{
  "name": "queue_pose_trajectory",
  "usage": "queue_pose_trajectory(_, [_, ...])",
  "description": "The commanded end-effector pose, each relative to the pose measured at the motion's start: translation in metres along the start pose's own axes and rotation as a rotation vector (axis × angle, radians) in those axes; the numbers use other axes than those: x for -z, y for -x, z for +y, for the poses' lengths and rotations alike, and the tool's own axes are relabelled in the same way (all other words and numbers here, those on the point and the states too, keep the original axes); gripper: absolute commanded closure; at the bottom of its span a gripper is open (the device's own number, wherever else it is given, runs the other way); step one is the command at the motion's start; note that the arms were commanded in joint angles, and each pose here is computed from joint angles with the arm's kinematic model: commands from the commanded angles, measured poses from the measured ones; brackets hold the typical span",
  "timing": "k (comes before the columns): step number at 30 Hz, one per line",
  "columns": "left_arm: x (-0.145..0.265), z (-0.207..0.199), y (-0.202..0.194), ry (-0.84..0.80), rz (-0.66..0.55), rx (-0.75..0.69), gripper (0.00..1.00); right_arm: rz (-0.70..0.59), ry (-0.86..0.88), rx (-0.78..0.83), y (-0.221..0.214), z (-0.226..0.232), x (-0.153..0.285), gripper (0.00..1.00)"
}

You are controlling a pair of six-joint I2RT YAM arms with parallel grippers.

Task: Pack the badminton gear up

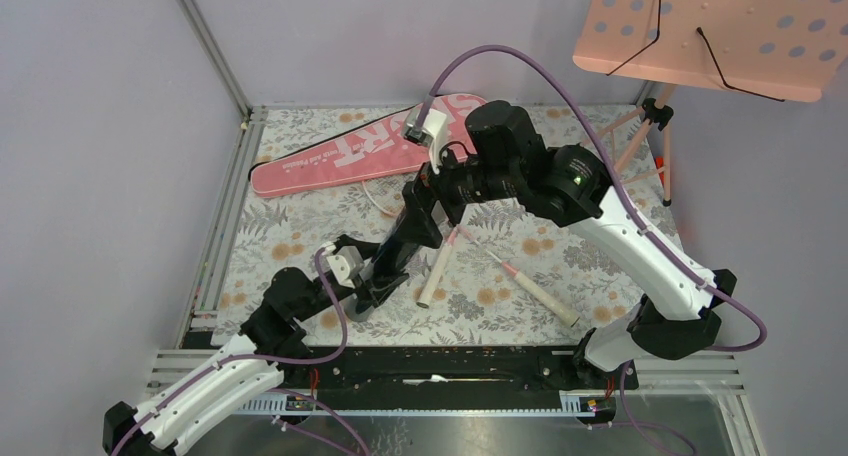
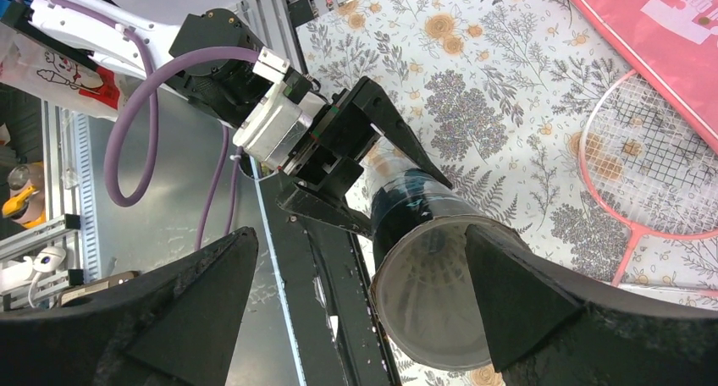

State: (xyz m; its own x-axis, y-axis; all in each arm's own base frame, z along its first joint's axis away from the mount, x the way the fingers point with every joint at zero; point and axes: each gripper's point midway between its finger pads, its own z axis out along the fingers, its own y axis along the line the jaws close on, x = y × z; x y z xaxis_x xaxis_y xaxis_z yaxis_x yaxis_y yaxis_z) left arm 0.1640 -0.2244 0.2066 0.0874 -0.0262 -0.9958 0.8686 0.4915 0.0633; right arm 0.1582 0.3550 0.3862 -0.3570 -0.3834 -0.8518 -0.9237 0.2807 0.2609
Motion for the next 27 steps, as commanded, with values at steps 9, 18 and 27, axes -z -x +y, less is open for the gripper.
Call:
queue_pose_trajectory(9, [0.001, -0.002, 0.05, -0.013, -0.181, -0.065, 0.8, 0.093, -0.011, -0.093, -0.04, 0.005, -0.01, 0.0])
queue_pose_trajectory(18, [0.005, 0.001, 0.056, 0.013, -0.214, -0.062, 0.8, 0.077, -0.09, -0.123, -0.054, -0.009, -0.012, 0.0])
queue_pose_trajectory(27, [0.009, 0.006, 0.061, 0.051, -0.246, -0.056, 0.8, 0.021, -0.111, -0.192, -0.064, -0.012, -0.012, 0.0])
